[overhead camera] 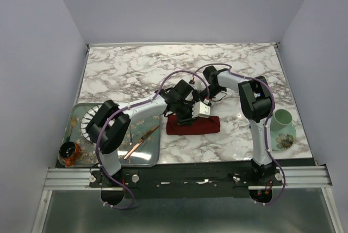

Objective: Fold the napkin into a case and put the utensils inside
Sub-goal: Smooth out the smaller rectangle-folded napkin at the center of the board.

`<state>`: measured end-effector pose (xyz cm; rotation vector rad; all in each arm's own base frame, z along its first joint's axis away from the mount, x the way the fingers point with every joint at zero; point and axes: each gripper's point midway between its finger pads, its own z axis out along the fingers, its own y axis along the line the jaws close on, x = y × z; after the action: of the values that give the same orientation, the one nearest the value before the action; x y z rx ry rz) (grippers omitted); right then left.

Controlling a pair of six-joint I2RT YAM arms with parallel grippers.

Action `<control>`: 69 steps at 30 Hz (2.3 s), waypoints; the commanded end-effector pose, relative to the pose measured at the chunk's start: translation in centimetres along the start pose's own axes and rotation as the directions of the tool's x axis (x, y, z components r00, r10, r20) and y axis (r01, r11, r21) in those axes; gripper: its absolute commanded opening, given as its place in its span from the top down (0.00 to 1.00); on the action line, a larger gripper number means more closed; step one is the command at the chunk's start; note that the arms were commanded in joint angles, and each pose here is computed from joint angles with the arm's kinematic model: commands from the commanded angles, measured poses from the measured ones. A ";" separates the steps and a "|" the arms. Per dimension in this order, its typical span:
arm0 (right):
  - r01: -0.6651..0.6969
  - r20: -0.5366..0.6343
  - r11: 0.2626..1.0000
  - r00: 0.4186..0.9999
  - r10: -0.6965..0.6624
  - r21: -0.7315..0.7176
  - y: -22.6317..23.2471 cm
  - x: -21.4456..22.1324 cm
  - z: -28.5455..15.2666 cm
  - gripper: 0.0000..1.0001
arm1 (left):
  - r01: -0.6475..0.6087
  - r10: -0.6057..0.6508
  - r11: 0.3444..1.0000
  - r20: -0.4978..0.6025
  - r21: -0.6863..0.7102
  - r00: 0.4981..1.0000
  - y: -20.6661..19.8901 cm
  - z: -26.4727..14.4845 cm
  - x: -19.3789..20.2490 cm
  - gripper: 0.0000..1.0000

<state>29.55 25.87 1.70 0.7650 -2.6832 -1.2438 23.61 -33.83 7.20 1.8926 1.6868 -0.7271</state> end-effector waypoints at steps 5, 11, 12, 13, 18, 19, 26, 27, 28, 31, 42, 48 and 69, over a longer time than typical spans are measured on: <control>0.034 -0.019 0.998 0.999 -0.033 0.053 -1.1 0.6 0.6 0.82 | 0.040 -0.038 0.998 -0.035 0.054 0.999 -0.5 1.4 1.1 0.57; 0.034 -0.024 0.998 0.999 -0.033 0.049 -1.2 1.0 0.6 0.85 | 0.050 -0.047 0.997 -0.047 0.051 0.998 -0.2 2.0 1.5 0.60; 0.032 -0.026 0.998 0.999 -0.031 0.047 -1.2 1.1 0.6 0.87 | 0.050 -0.047 0.997 -0.047 0.051 0.998 -0.1 2.0 1.5 0.62; 0.031 -0.027 0.999 0.999 -0.030 0.044 -1.1 1.2 0.7 0.87 | 0.047 -0.045 0.998 -0.047 0.049 0.998 0.0 2.0 1.5 0.67; 0.032 -0.032 0.999 0.999 -0.031 0.029 -0.9 1.5 0.8 0.94 | 0.050 -0.049 0.998 -0.039 0.024 0.998 0.6 2.1 1.1 0.91; 0.028 -0.035 0.999 0.999 -0.027 0.027 -0.9 1.6 0.9 0.94 | 0.049 -0.049 0.999 -0.036 0.019 0.998 0.8 2.1 1.0 0.99; 0.035 -0.034 0.999 0.999 -0.034 0.022 -0.9 1.6 0.8 0.97 | 0.082 -0.083 0.996 -0.030 -0.020 0.996 1.9 2.3 0.5 1.00; 0.035 -0.034 0.999 0.999 -0.034 0.023 -0.9 1.6 0.8 0.97 | 0.081 -0.082 0.996 -0.030 -0.022 0.996 1.9 2.3 0.6 1.00; 0.035 -0.035 0.999 0.999 -0.035 0.022 -0.9 1.6 0.8 0.97 | 0.085 -0.085 0.996 -0.032 -0.028 0.996 2.0 2.3 0.5 1.00; 0.047 -0.037 0.999 0.998 -0.046 0.023 -0.9 1.7 0.8 0.97 | 0.118 -0.120 0.991 -0.038 -0.064 0.992 2.8 2.2 0.7 1.00; 0.052 -0.036 0.998 0.998 -0.050 0.037 -0.7 1.7 0.4 0.95 | 0.153 -0.162 0.984 -0.100 -0.090 0.982 3.5 3.4 2.9 1.00; 0.023 0.034 0.996 0.999 -0.026 0.088 -0.7 -0.1 -2.9 0.80 | 0.149 -0.159 0.986 -0.140 -0.079 0.977 2.9 3.9 4.4 1.00; -0.239 0.070 0.967 0.970 0.234 0.090 -2.3 7.8 -8.5 0.86 | 0.161 -0.170 0.985 -0.168 -0.063 0.971 2.6 4.6 4.7 1.00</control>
<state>27.75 15.29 6.45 0.4435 -2.8377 -1.1534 26.29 -34.93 3.06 1.8040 1.9012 -0.6619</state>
